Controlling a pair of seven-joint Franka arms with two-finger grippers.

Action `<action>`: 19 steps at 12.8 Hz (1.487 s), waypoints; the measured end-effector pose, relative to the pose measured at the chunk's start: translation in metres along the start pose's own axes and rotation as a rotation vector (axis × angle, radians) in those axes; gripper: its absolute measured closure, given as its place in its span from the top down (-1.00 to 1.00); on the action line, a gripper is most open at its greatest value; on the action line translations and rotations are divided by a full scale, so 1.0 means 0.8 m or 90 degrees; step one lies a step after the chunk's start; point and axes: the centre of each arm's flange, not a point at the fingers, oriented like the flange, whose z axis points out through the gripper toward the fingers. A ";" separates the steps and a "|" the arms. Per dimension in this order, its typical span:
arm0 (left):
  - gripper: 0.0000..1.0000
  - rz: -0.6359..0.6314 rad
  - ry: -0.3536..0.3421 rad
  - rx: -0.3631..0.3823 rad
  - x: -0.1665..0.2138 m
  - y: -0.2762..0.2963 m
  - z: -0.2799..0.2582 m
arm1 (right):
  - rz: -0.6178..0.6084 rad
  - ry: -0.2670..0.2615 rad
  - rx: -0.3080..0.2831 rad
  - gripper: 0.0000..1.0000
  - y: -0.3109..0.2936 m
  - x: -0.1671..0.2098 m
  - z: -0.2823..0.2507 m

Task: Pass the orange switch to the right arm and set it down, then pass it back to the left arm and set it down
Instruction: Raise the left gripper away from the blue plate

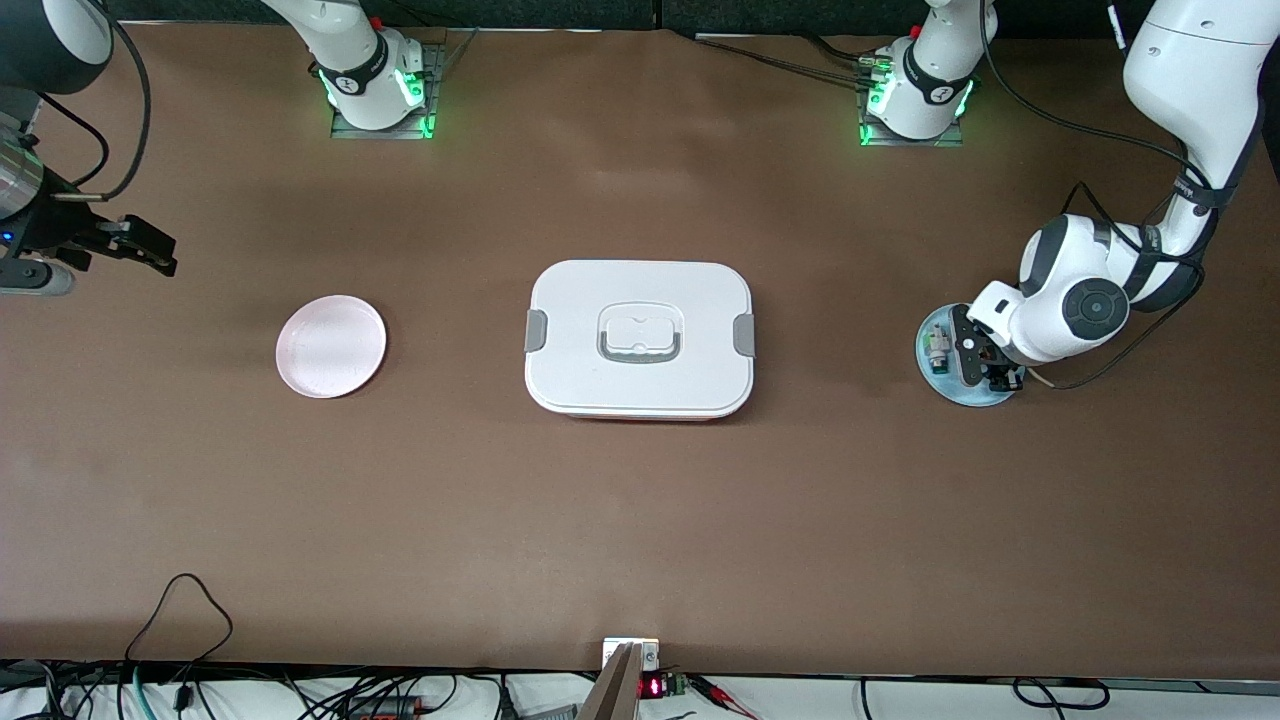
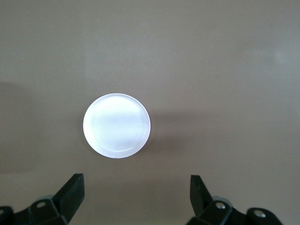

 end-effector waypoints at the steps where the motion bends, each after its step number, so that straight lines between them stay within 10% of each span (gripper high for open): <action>1: 0.86 -0.012 -0.001 -0.001 0.000 -0.001 -0.001 | 0.001 0.002 0.000 1.00 0.000 0.001 -0.004; 6: 1.00 -0.147 -0.055 -0.030 0.020 0.006 -0.095 | 0.004 0.008 0.014 1.00 -0.002 0.005 -0.014; 19: 1.00 -0.717 0.062 -0.021 -0.033 0.037 -0.436 | 0.008 -0.027 0.015 1.00 0.003 -0.003 -0.024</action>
